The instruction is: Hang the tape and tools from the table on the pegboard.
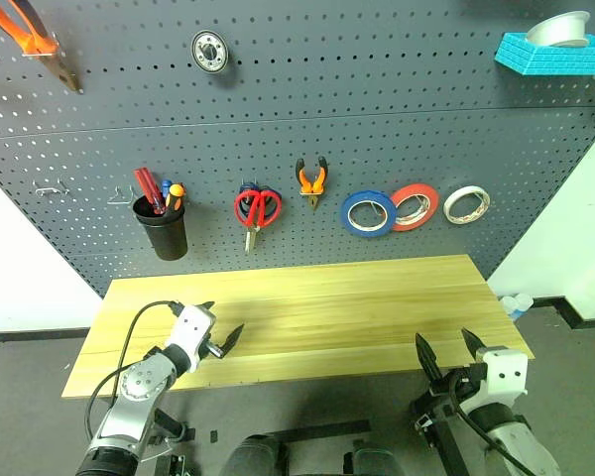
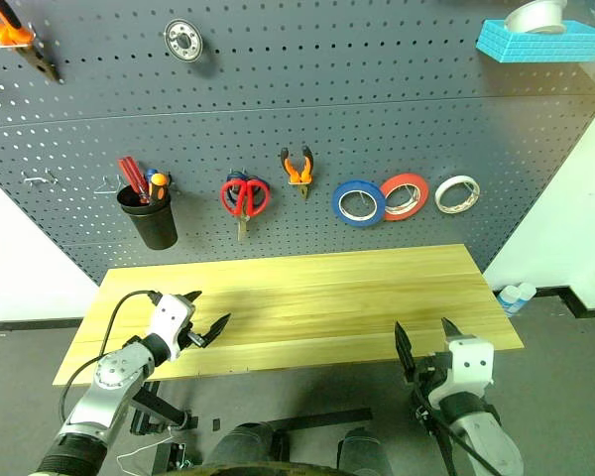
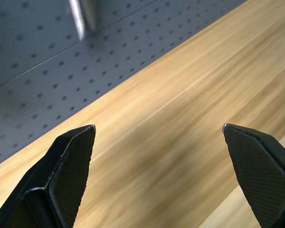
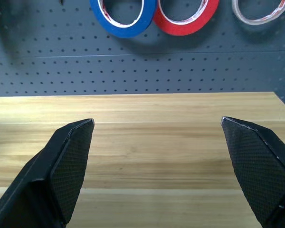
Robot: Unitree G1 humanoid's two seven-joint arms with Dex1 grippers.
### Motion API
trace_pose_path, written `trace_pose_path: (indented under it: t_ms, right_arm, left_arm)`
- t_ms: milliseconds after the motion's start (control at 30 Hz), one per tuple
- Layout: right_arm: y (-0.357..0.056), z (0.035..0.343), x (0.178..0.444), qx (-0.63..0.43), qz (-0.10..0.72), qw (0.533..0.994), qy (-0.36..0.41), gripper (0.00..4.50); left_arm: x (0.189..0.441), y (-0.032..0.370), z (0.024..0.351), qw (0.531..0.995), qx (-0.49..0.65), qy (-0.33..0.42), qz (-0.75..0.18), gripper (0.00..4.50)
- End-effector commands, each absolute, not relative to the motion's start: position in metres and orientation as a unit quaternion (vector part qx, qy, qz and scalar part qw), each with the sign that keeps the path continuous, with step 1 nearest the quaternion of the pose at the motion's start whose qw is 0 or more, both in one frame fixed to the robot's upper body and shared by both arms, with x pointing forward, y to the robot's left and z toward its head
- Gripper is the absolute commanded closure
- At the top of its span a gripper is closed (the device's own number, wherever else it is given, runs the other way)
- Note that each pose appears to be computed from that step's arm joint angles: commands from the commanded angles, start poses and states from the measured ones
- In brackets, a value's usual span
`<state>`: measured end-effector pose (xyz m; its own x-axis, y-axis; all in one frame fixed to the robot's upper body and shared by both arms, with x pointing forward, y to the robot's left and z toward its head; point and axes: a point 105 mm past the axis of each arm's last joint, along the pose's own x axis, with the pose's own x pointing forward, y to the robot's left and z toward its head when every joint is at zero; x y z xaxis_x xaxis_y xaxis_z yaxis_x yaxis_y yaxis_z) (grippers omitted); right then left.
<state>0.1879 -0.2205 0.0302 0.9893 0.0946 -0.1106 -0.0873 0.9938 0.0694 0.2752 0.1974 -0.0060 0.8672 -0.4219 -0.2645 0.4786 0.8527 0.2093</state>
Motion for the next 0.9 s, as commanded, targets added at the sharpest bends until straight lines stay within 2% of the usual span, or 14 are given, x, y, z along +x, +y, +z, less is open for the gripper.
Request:
trace_pose_path:
  t_ms: [33, 233, 400, 467, 767, 900]
  right_arm:
    - [-0.221, 0.039, 0.177, 0.068, 0.044, 0.996, 0.032, 0.0]
    - [-0.213, 0.031, 0.173, 0.092, 0.07, 0.992, 0.051, 0.0]
    - [-0.205, 0.028, 0.174, 0.101, 0.084, 0.989, 0.066, 0.0]
    - [-0.198, 0.033, 0.182, 0.103, 0.09, 0.988, 0.066, 0.0]
    - [-0.159, 0.093, 0.235, 0.105, 0.124, 0.986, 0.04, 0.0]
    - [-0.147, 0.114, 0.241, 0.108, 0.139, 0.983, 0.041, 0.0]
  left_arm:
    - [0.272, 0.209, -0.003, 0.966, 0.119, 0.085, -0.214, 0.02]
    - [0.269, 0.222, -0.039, 0.967, 0.101, 0.12, -0.201, 0.02]
    - [0.265, 0.226, -0.043, 0.967, 0.094, 0.116, -0.207, 0.02]
    - [0.274, 0.22, -0.035, 0.968, 0.092, 0.104, -0.207, 0.02]
    - [0.281, 0.208, -0.028, 0.969, 0.085, 0.093, -0.212, 0.02]
    - [0.28, 0.207, -0.028, 0.969, 0.08, 0.095, -0.212, 0.02]
